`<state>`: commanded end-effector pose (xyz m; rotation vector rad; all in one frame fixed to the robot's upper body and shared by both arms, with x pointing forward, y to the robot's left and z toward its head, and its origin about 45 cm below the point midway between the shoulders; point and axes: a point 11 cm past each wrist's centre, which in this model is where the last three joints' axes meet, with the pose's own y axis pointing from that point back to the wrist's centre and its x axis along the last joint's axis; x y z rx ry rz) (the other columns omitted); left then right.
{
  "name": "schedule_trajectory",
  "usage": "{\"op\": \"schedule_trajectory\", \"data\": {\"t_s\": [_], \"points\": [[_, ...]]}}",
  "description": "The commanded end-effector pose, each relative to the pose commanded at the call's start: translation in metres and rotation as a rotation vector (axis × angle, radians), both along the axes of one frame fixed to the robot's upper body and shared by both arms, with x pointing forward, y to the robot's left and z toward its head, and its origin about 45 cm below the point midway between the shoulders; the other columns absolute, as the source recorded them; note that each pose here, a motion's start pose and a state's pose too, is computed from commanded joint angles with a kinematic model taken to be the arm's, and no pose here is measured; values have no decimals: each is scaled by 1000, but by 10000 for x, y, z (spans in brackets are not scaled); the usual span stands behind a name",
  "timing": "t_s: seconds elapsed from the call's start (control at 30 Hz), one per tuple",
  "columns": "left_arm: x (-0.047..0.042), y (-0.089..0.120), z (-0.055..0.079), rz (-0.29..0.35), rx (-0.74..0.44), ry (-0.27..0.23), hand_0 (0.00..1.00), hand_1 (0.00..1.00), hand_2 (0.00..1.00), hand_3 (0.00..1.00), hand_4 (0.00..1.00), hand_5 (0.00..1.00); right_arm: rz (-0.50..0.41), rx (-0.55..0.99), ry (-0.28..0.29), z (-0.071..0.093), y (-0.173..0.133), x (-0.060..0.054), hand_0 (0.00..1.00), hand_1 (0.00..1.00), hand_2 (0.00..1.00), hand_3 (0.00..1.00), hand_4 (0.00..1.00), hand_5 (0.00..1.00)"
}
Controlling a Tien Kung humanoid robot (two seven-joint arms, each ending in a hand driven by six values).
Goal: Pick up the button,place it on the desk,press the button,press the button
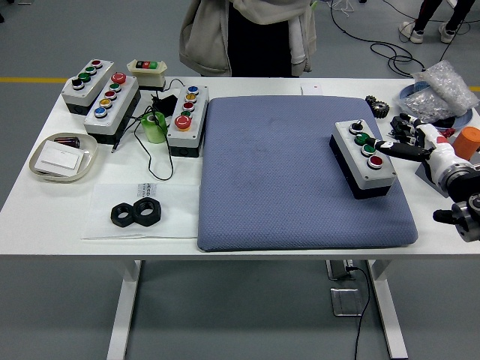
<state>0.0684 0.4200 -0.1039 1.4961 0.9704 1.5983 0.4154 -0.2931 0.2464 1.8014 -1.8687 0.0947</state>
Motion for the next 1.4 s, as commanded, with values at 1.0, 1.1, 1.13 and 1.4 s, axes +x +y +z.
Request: {"op": "schedule_trajectory", "data": {"t_s": [1.0,1.1,1.13,1.4], "points": [[13,3,4,-2,-1,1,682,650,748,788,697,998,61,-528,-62,-307,407,201,998,919,986,984,965,301],[9,4,3,-3,-1,2,683,650,747,788,697,998,54,-533,-44,-355,388,213,994,903,973,970,963,300],[8,5,4,-4,0,3,683,650,747,788,697,998,51,-535,-38,-372,379,219,994,903,973,970,963,300],[3,7,4,-6,1,6,682,649,746,788,698,998,32,-555,33,-462,299,298,953,852,921,942,964,304]]}}
